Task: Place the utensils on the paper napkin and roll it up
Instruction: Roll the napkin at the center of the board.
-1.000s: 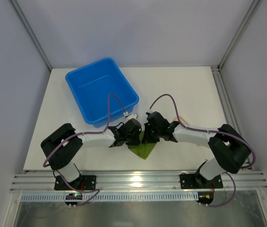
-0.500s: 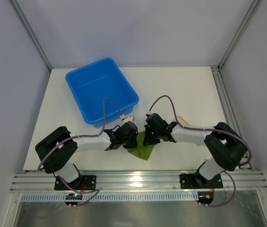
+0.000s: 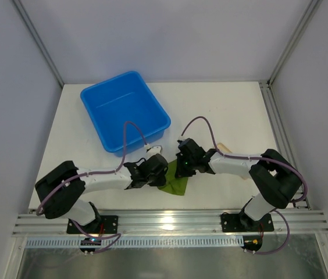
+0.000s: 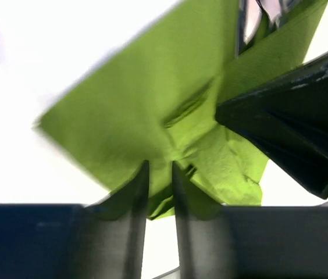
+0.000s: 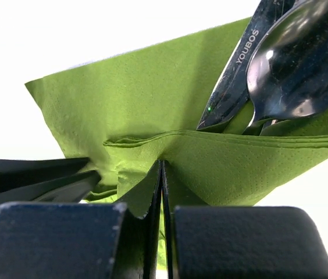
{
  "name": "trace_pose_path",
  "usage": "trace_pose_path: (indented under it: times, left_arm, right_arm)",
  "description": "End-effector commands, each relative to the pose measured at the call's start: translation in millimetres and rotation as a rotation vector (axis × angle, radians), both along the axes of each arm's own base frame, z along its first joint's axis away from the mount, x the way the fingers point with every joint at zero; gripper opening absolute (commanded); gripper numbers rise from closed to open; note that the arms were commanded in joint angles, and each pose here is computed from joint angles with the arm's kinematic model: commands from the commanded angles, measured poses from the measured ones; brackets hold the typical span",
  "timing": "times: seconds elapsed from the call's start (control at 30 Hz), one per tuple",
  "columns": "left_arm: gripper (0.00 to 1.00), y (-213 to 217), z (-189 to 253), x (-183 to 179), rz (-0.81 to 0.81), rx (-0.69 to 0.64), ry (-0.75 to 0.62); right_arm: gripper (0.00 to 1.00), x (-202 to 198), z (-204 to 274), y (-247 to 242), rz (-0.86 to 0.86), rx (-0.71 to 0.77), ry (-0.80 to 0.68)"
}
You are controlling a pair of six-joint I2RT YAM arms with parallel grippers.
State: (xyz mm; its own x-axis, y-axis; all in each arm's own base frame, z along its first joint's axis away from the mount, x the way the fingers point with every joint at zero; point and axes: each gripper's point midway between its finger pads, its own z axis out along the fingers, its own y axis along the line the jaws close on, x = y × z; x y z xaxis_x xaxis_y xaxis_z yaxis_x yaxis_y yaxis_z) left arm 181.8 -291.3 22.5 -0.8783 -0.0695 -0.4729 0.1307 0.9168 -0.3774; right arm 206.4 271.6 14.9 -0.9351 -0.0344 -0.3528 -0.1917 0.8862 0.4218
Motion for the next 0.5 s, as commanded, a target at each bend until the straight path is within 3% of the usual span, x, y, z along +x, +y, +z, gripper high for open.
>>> trace_pose_path:
  times: [0.0,0.1,0.3,0.47]
  left_arm:
    - [0.26,22,26,17,0.074,0.065,-0.11]
    - [0.4,36,36,23,0.096,0.122,-0.152]
    - [0.48,55,35,31,0.114,0.173,-0.126]
    - [0.48,63,23,40,0.13,0.2,-0.1]
  right_arm:
    - [0.04,-3,-23,-18,0.021,-0.097,0.001]
    - [0.04,-4,-24,-18,0.028,-0.096,0.003]
    - [0.04,-6,-23,-13,0.048,-0.064,0.006]
    - [0.04,-8,-25,-13,0.052,-0.06,0.011]
